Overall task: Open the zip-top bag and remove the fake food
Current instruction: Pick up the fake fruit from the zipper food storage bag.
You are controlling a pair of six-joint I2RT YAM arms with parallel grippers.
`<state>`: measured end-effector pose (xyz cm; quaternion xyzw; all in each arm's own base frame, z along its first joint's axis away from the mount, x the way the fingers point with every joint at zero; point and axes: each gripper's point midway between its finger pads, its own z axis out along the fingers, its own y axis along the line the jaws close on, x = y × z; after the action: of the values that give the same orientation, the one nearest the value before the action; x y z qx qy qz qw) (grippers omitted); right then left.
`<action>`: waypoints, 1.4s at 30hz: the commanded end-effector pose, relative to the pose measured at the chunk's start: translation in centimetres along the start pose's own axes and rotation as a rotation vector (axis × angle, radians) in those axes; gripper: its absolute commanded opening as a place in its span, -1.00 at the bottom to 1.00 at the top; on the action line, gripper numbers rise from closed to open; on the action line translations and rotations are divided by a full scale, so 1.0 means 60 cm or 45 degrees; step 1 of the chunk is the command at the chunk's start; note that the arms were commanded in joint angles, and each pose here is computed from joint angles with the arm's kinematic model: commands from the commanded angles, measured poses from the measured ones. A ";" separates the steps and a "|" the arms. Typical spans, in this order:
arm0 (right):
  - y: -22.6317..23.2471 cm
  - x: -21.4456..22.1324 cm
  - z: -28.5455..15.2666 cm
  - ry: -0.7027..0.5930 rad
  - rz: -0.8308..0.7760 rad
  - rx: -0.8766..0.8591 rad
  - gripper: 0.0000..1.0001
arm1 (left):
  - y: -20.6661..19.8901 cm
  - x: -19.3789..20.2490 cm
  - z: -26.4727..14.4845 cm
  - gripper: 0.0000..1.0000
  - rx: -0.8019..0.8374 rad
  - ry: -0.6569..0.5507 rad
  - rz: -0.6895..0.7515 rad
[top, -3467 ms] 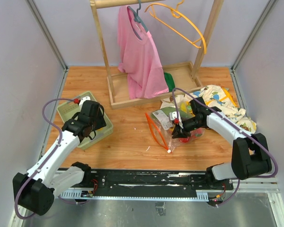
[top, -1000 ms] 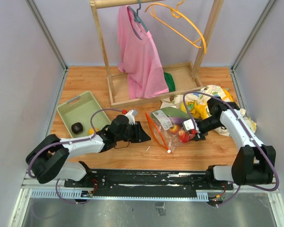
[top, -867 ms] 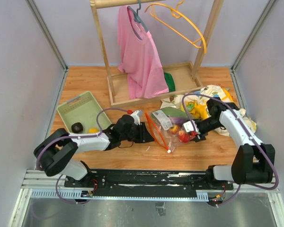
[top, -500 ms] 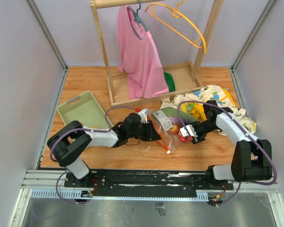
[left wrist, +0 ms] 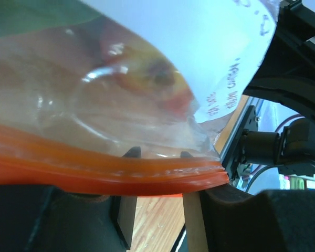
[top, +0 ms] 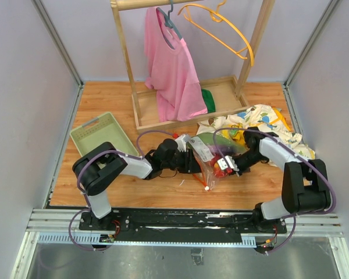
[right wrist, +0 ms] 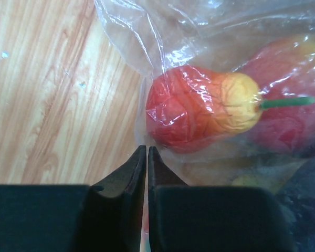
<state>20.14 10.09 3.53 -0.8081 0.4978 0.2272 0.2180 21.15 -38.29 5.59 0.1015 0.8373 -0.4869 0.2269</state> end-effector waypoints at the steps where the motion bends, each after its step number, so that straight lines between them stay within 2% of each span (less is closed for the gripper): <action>1: -0.013 -0.051 -0.014 -0.143 0.048 0.023 -0.83 | -0.045 -0.012 0.004 -0.13 0.160 -0.034 0.059; 4: -0.030 -0.058 -0.024 -0.147 0.059 0.075 -0.61 | -0.052 -0.008 0.001 0.01 0.198 -0.033 0.055; 9: -0.059 -0.051 -0.035 -0.106 0.050 0.168 -0.25 | -0.054 -0.003 0.008 0.11 0.225 -0.016 0.038; 13: -0.054 -0.049 -0.017 -0.098 0.038 0.127 -0.18 | -0.059 -0.002 0.018 0.15 0.241 -0.002 0.038; 16: -0.043 -0.058 0.002 -0.106 0.026 0.075 -0.23 | -0.061 0.001 0.026 0.18 0.247 0.011 0.039; 20: -0.032 -0.080 0.025 -0.139 0.033 0.022 -0.41 | -0.064 0.005 0.035 0.25 0.249 0.019 0.044; 23: -0.033 -0.092 0.035 -0.167 0.072 0.004 -0.56 | -0.063 0.008 0.039 0.43 0.234 0.013 0.053; 27: -0.037 -0.102 0.040 -0.210 0.134 -0.016 -0.77 | -0.056 0.011 0.044 0.53 0.195 0.004 0.063; 32: -0.042 -0.114 0.042 -0.259 0.177 -0.026 -0.88 | -0.036 0.007 0.052 0.61 0.094 -0.017 0.091; 36: -0.051 -0.124 0.044 -0.302 0.233 -0.032 -0.98 | -0.035 0.001 0.062 0.63 0.046 -0.039 0.134; 42: -0.061 -0.129 0.045 -0.329 0.326 -0.038 -0.99 | -0.024 0.018 0.082 0.52 -0.029 0.012 0.161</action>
<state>20.30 16.94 5.52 -0.7323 0.5535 0.3215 0.2324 21.05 -42.28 5.04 0.1392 0.8275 -0.4847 0.2470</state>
